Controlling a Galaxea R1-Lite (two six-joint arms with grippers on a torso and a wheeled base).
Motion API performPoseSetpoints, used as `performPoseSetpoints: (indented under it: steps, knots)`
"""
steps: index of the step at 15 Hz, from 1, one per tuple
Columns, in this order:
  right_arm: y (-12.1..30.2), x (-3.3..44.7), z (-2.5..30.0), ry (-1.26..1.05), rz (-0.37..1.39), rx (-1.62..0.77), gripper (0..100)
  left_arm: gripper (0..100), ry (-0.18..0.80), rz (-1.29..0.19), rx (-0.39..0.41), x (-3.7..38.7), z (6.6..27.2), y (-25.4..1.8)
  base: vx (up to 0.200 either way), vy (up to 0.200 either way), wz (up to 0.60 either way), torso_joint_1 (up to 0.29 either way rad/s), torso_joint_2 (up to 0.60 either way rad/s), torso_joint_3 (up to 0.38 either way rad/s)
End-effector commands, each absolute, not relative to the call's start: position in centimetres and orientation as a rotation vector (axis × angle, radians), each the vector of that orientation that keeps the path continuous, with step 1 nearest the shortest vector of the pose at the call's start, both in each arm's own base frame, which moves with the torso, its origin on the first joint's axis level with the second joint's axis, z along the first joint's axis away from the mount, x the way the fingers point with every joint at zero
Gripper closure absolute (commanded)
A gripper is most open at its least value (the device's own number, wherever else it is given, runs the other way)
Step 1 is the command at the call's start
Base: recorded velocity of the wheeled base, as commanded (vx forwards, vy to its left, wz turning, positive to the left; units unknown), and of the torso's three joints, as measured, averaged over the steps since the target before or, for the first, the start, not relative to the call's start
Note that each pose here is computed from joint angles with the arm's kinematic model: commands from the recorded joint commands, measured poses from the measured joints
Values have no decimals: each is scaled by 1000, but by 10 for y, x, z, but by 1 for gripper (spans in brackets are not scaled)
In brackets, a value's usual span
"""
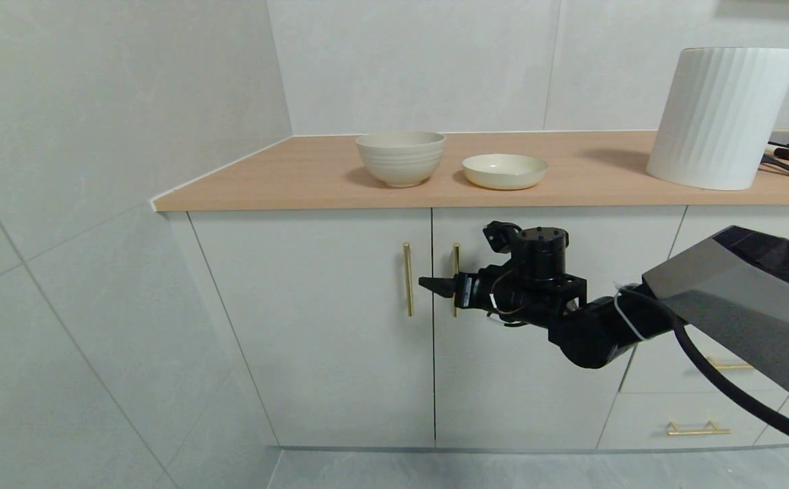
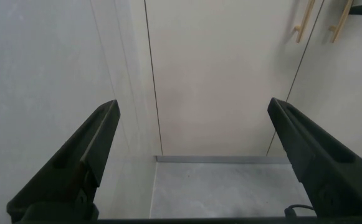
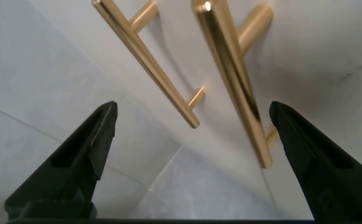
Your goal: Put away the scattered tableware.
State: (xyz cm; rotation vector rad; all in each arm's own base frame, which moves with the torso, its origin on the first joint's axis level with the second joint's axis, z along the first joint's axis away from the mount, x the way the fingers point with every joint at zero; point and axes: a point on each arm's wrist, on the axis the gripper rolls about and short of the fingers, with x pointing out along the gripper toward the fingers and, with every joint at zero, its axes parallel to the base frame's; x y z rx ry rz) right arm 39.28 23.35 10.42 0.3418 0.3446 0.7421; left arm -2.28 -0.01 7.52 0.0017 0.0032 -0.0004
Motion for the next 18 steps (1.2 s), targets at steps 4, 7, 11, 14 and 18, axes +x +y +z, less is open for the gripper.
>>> performPoseSetpoints:
  steps: [4, 7, 11, 14, 18]
  knots:
    - [236, 391, 104, 354, 753, 357, 0, 0, 5, 0, 2, -23, 75, 0, 0, 0, 0, 0, 0, 0]
    - [240, 386, 106, 369, 763, 387, 0, 0, 5, 0, 2, -23, 75, 0, 0, 0, 0, 0, 0, 0]
    - [238, 378, 113, 378, 794, 387, 0, 0, 5, -2, 2, -23, 75, 0, 0, 0, 0, 0, 0, 0]
    - [235, 371, 115, 398, 835, 387, 0, 0, 5, -2, 2, -23, 75, 0, 0, 0, 0, 0, 0, 0]
    - [228, 358, 121, 423, 871, 385, 0, 0, 5, 0, 2, -23, 75, 0, 0, 0, 0, 0, 0, 0]
